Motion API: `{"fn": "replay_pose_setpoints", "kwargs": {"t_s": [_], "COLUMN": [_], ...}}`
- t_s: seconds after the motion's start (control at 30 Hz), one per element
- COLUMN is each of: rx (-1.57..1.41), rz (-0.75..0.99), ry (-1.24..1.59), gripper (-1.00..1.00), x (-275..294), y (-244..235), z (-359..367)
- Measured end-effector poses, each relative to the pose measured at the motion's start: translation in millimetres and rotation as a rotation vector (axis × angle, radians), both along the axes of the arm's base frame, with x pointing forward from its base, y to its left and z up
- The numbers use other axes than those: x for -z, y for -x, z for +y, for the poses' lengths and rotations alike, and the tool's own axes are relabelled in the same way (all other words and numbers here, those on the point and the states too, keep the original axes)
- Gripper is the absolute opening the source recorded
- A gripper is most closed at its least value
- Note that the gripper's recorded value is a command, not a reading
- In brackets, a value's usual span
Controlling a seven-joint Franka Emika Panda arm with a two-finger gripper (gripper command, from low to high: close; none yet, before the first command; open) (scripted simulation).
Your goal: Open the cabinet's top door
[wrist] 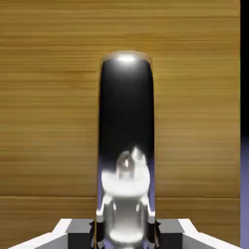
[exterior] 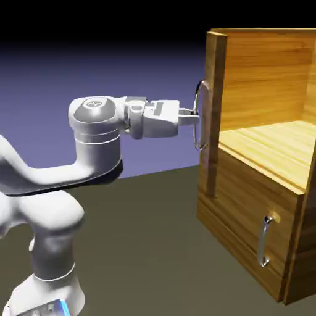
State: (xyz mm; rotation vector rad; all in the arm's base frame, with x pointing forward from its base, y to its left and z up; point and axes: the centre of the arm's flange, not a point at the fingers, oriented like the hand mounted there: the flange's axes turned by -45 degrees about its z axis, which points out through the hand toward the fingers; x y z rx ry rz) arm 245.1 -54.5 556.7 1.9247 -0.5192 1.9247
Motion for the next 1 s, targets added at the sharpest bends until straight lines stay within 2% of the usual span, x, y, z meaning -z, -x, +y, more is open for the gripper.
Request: {"fn": "replay_pose_setpoints", "kwargs": {"t_s": [1.0], "rx": [0.487], "rz": [0.000], "ry": [0.000], "gripper": [-1.00], "x": [0], "y": [96], "z": [192]}}
